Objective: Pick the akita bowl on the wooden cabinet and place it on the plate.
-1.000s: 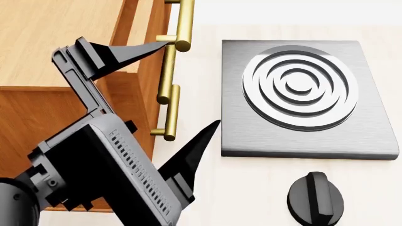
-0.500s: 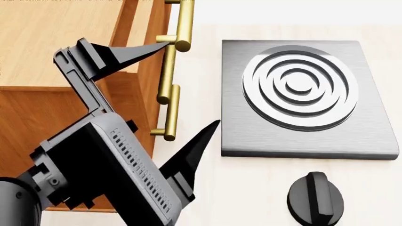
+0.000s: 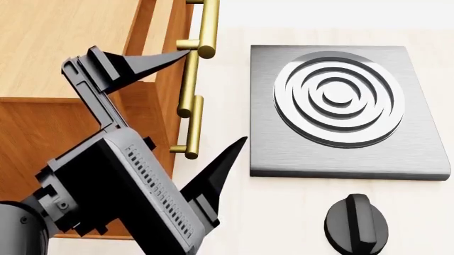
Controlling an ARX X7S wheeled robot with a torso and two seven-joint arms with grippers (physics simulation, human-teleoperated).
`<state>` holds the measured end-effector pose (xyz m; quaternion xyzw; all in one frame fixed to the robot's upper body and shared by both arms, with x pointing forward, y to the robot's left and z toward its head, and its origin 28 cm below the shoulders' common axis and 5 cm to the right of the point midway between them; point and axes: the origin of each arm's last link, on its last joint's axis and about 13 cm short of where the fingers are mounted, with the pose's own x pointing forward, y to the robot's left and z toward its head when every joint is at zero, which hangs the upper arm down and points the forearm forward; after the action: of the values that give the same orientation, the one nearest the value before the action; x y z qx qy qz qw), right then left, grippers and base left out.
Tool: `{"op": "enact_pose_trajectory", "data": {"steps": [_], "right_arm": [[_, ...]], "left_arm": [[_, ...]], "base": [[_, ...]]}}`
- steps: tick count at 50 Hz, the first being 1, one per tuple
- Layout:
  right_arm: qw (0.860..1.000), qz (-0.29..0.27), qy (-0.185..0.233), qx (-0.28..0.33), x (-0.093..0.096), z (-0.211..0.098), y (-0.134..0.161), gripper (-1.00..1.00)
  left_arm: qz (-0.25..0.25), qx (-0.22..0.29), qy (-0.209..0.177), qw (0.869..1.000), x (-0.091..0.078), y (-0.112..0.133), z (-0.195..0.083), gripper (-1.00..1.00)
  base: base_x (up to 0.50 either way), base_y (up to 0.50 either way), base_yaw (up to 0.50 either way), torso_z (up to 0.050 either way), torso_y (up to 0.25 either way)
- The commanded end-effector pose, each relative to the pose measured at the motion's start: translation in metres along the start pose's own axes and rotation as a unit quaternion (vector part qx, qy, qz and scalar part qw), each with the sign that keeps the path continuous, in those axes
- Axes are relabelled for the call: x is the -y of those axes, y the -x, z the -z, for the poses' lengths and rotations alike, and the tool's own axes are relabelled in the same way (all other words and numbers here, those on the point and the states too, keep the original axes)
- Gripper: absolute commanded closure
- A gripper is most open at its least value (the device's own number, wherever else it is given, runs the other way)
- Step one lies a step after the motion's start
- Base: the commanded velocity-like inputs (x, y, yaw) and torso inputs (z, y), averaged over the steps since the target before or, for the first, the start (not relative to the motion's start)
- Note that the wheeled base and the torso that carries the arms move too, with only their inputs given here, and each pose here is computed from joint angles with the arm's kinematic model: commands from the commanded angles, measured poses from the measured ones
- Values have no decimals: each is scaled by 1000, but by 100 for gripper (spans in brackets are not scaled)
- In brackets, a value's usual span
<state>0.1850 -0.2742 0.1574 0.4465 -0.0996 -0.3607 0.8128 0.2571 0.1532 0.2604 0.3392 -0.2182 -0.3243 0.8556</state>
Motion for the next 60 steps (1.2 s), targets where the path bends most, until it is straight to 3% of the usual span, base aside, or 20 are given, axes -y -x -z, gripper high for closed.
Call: {"op": "enact_pose_trajectory", "data": {"steps": [1, 16, 31, 43, 60], "right_arm": [[1000, -17, -17, 11, 0, -7, -3, 100], [999, 9, -41, 27, 14, -20, -10, 100], [999, 27, -37, 22, 23, -16, -18, 100], [997, 62, -37, 14, 44, -9, -21, 100], [999, 50, -16, -10, 45, -5, -26, 100]], "left_arm": [[13, 15, 2, 1000, 3, -2, -5, -100], [13, 13, 2, 1000, 2, -3, -3, -100], [15, 12, 2, 1000, 2, -5, -2, -100], [17, 11, 4, 1000, 4, -5, 0, -100], [18, 8, 7, 1000, 6, -5, 3, -100]], "base": [[0, 0, 0, 0, 0], [0, 0, 0, 0, 1], [0, 0, 0, 0, 0], [0, 0, 0, 0, 0], [0, 0, 0, 0, 0]]}}
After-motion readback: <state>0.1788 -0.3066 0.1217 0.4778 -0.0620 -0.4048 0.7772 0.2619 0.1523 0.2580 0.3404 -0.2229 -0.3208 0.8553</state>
